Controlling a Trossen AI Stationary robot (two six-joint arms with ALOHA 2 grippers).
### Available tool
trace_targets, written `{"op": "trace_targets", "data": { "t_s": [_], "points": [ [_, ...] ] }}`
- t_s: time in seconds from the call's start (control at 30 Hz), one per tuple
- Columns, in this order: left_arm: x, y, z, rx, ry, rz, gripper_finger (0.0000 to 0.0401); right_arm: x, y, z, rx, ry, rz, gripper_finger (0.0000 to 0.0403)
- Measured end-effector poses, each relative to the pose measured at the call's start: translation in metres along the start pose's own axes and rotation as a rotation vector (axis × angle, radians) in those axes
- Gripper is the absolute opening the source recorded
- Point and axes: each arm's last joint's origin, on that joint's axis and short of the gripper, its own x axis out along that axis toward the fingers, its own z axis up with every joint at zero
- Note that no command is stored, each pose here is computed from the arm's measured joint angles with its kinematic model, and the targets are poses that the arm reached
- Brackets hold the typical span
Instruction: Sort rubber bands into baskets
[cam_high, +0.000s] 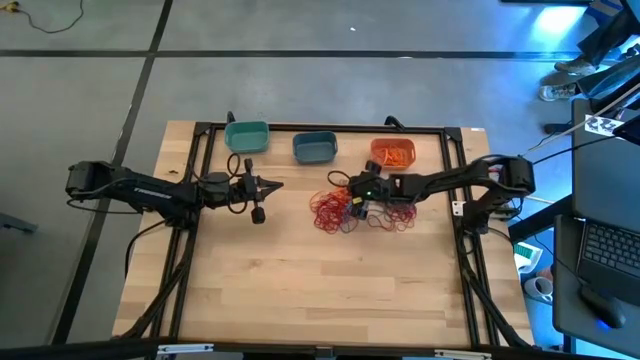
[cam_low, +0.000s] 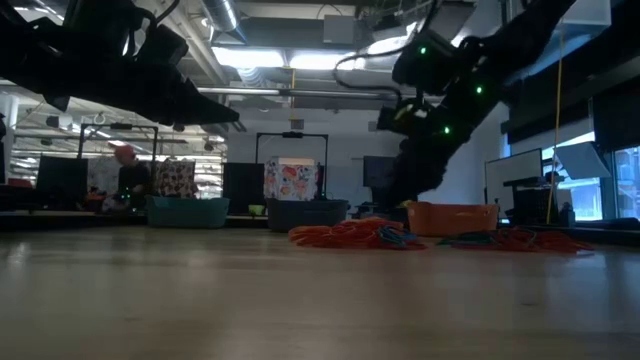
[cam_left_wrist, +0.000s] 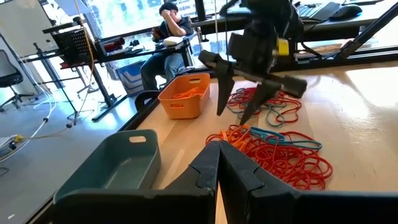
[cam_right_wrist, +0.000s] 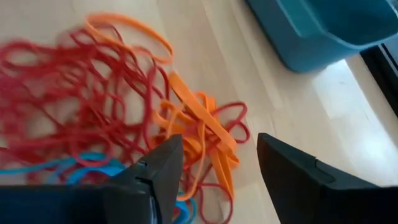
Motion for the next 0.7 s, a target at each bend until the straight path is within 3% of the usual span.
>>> {"op": "trace_targets", "data": {
  "t_s": [0.53,0.7],
  "points": [
    [0.000,0.000,0.000,0.000,0.000,0.000,0.0005,0.028,-0.007,-0.011,-0.020,0.039,-0.064,0.0098],
    [0.000,0.000,0.000,0.000,0.000,0.000,0.0005,0.028,-0.006,-0.008,-0.041,0.014,-0.063,0.0047]
  ]
}}
